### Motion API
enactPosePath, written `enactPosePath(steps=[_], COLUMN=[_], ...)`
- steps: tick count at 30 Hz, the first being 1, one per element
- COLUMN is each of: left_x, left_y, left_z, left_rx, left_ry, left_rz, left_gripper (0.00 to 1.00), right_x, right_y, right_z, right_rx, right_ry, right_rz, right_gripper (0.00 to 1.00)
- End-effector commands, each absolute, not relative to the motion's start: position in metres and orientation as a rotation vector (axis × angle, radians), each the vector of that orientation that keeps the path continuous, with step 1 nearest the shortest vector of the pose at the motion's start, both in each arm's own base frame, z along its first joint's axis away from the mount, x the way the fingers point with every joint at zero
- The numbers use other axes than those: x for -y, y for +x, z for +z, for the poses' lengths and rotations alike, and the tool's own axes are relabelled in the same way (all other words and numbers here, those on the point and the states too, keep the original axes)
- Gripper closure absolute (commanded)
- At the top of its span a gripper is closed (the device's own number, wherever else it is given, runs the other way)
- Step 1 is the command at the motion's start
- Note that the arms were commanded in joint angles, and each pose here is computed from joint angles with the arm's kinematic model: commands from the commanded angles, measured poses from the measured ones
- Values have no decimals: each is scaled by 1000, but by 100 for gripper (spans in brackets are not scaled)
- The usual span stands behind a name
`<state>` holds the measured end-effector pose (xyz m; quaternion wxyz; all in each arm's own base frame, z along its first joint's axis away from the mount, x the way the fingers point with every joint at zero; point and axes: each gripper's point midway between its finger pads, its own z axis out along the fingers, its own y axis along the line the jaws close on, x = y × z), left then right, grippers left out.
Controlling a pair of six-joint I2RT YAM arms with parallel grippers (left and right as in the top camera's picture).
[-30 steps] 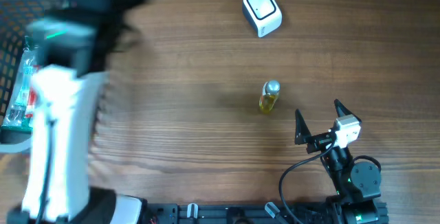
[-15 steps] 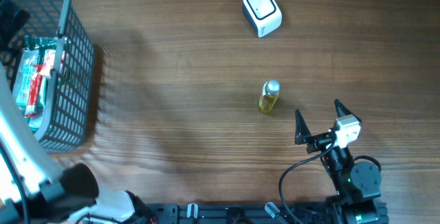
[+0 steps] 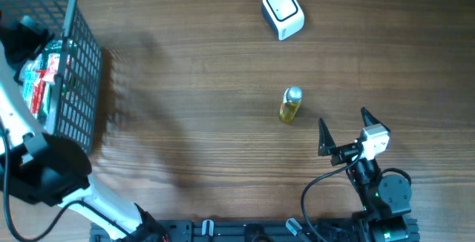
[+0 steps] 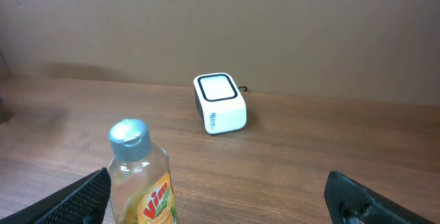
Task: Scan the item barcode
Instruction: 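Move the left gripper back over the basket toward the green-capped jar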
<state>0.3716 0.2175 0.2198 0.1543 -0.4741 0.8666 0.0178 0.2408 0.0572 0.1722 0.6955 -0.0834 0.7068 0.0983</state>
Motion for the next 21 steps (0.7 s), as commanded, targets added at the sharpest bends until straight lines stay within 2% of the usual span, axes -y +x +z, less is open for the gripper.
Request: enactPosePath(steps=[1, 21], left_x=[-212, -213], left_y=[374, 375], left_z=[203, 118], left_rx=[-2540, -2594], left_ry=[-1363, -1395], left_rz=[-2, -3], left_gripper=[0, 0], right_x=[-54, -54], right_y=[241, 241], right_z=[173, 173], right_rx=[-1575, -1575], right_ry=[-167, -167], right_rz=[210, 210], right_gripper=[0, 0])
